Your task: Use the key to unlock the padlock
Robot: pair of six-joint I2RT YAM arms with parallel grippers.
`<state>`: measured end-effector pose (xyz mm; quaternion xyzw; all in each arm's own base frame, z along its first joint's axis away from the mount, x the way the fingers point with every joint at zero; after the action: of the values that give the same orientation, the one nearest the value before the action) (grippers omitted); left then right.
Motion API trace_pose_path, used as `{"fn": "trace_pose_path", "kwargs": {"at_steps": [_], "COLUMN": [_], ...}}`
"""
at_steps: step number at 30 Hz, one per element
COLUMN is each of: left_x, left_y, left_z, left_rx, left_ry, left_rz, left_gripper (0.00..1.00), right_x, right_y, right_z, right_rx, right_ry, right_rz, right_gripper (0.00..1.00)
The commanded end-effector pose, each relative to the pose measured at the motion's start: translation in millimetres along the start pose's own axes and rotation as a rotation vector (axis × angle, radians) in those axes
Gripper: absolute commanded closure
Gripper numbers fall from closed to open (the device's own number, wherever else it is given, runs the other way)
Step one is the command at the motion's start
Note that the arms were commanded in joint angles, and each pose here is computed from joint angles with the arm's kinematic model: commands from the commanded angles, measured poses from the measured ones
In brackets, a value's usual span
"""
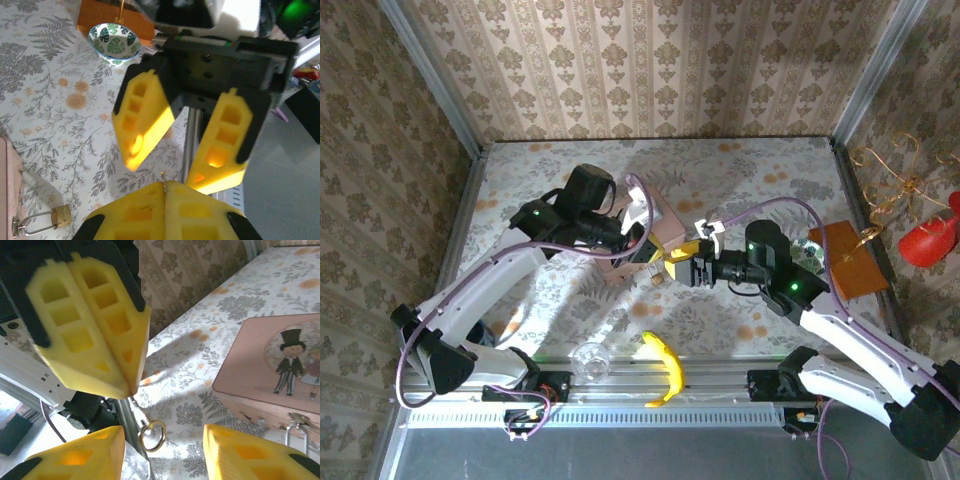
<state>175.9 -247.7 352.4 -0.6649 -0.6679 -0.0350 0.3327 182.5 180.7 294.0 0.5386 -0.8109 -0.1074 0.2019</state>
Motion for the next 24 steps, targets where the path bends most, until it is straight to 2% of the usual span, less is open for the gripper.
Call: {"fn": "trace_pose_path", "kwargs": {"at_steps": [1,10,17,24], "left_x": [7.0,8.0,8.8,10.2], "left_y": [-11.4,-16.1,-15.5,-14.0], "left_z": [2.3,5.1,4.0,2.6], "left_rx": [-0.042,-0.054,-0.055,-0.052], "left_ry": [-0.015,-0.016,-0.025,-0.046], "left_rz": [0.054,0.092,0.084,0.078], "left_gripper": [1.00,1.00,1.00,1.00], "right_x": [1.7,5.6,6.9,6.2], "right_y": [12.1,12.0,16.0,16.1], "right_z": [-22.1,-21.7,-22.5,-18.9], "right_rx": [0.074,0.082,0.091,0.084], "right_ry": [-0.052,-0.066,-0.068,-0.056], "right_rz": [-0.091,-0.081,-0.128,-0.146], "right_gripper": [0.55,0.56,0.67,0.69]}}
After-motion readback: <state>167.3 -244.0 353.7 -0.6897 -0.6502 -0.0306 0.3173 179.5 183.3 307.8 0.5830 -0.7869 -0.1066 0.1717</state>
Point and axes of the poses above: each hand's point on the last joint's axis, 136 mm out from that joint toward the fingers, its own x axis back along the fingers, its own y axis along the line the jaws close on, z = x × y, the point moved 9 cm from there along x, back along the fingers, and after that the axes turned 5 degrees about x, right-handed, at the moved point
